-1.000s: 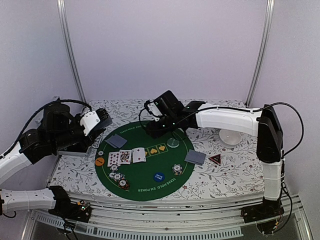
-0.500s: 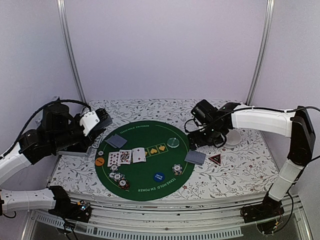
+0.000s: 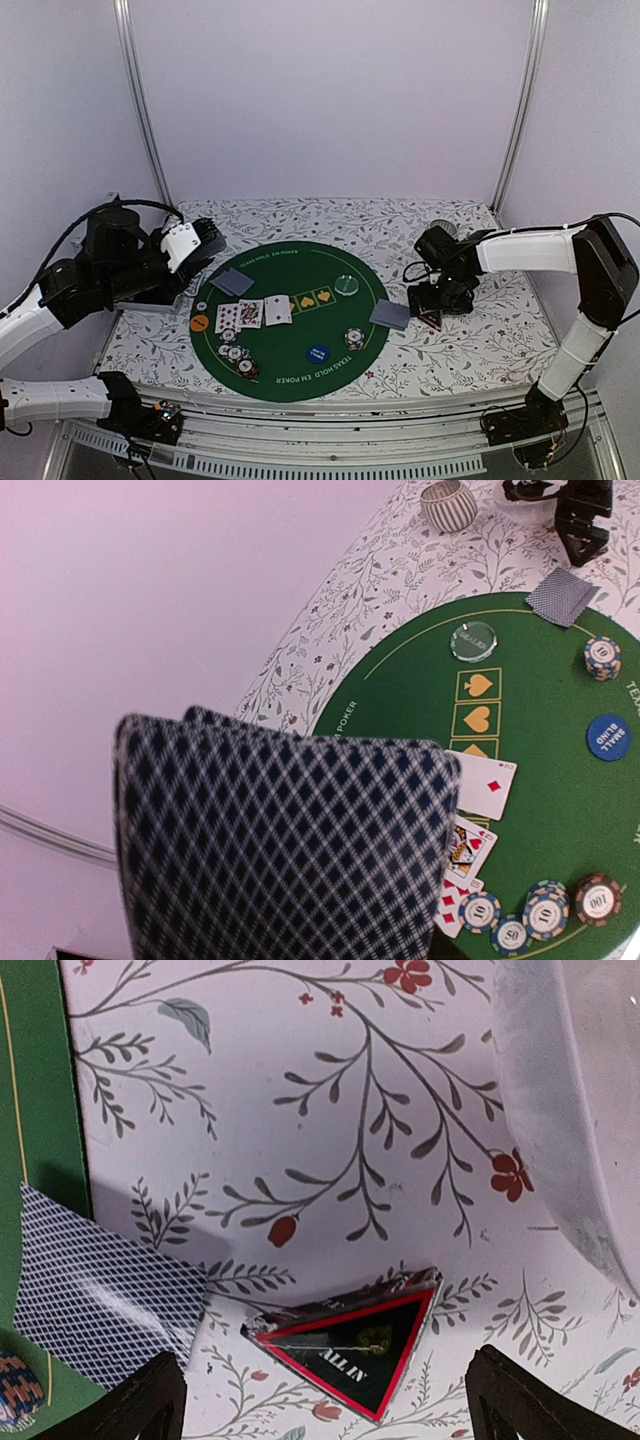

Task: Distribute texas hold em gaming equipment
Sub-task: Pick up the all-in button from the center of the board.

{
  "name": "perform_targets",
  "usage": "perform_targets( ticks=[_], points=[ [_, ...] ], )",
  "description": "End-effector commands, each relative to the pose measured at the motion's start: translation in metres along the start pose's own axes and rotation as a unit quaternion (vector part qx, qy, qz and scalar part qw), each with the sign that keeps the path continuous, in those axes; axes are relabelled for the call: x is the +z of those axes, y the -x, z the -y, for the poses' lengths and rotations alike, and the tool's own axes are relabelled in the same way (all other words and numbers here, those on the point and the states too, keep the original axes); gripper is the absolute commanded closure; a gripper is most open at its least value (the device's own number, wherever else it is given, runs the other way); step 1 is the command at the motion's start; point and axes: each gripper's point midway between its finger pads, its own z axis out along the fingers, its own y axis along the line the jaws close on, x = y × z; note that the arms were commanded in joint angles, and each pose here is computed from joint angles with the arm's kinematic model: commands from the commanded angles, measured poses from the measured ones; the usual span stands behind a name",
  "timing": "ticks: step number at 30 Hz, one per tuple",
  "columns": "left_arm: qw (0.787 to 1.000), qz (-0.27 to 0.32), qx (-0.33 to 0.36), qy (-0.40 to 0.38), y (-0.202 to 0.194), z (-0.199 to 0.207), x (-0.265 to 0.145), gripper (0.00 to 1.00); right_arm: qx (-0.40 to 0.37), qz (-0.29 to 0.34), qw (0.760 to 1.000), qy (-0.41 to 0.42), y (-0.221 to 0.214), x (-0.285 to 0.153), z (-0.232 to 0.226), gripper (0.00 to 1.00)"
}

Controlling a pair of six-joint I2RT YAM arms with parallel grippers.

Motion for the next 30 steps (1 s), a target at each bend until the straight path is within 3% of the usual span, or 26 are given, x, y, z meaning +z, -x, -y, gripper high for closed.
perform_targets(
  ticks=[1, 12, 30],
  points=[
    [1.0, 0.007, -0.005, 0.009, 0.003, -0.005, 0.001, 0.62, 0.011, 0.019, 1.0, 0.022, 0.015, 0.012, -0.009, 0.01],
    [1.0, 0.008, -0.003, 0.011, 0.002, -0.005, -0.001, 0.62, 0.017, 0.005, 1.0, -0.002, 0.006, 0.028, 0.002, 0.16],
    [1.0, 0.009, -0.003, 0.009, 0.002, -0.004, -0.001, 0.62, 0.011, -0.006, 0.999, -0.031, -0.003, 0.031, 0.016, 0.23]
  ],
)
